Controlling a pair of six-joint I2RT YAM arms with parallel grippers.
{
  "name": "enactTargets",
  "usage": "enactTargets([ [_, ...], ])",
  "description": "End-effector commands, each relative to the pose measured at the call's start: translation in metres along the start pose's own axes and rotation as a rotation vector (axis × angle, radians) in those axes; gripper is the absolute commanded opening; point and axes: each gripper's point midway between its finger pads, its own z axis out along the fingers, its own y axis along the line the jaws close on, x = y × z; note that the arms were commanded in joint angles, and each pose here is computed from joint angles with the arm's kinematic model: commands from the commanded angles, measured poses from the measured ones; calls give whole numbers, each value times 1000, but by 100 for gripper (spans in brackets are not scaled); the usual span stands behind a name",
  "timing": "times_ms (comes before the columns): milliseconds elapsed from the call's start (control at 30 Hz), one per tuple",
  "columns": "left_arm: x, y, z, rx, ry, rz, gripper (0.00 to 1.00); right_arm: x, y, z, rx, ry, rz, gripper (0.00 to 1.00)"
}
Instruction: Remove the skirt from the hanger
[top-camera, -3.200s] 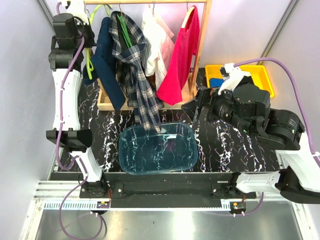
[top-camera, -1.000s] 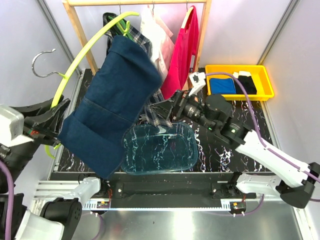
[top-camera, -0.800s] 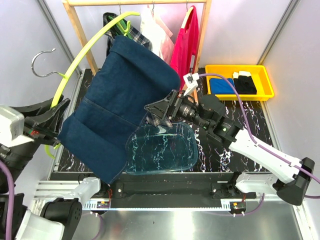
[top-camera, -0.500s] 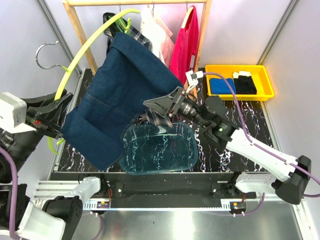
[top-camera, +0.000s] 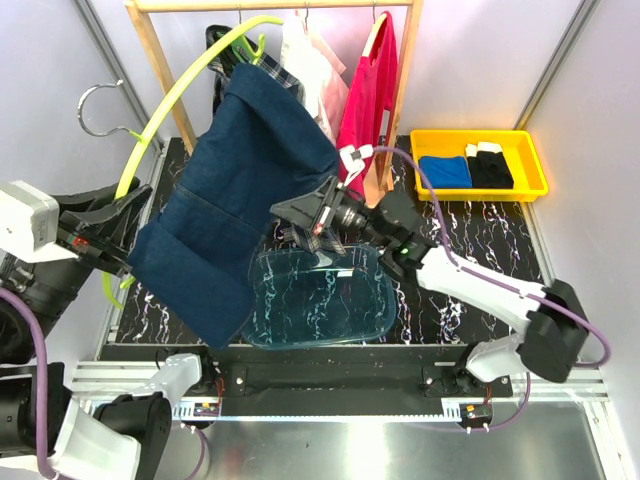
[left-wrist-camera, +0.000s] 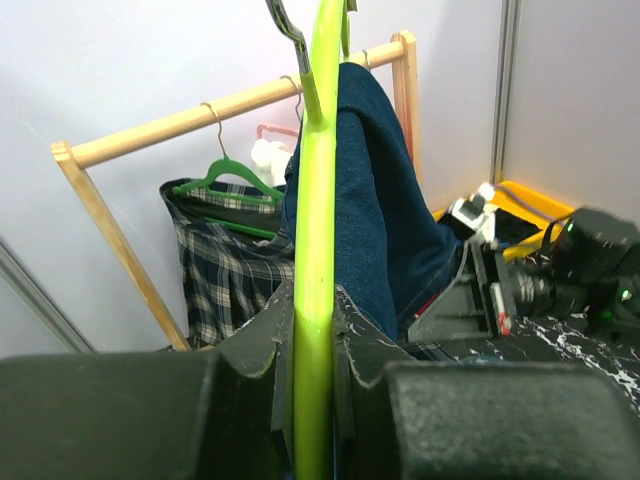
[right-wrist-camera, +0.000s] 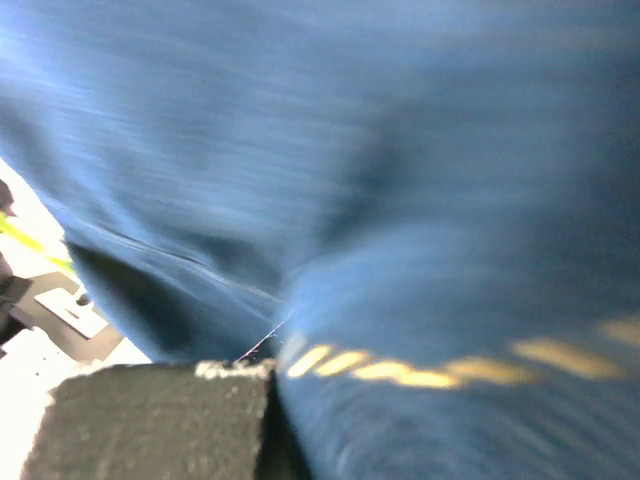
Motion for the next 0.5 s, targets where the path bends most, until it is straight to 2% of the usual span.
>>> enactTargets([
  [0, -37, -1, -4, -9, -145, 116, 0, -49, 84, -16, -135, -117, -211, 3],
  [67, -36, -1, -3, -5, -142, 113, 0, -63, 90, -27, -87, -176, -231, 63],
  [133, -39, -1, -1, -1, -148, 114, 0, -67, 85, -33, -29, -188, -266, 99],
  [333, -47, 3, 5, 2, -162, 114, 0, -57, 54, -50, 104, -169, -260, 100],
  [467, -57, 0, 4, 10, -192, 138, 0, -44, 17, -67, 236, -144, -271, 100],
])
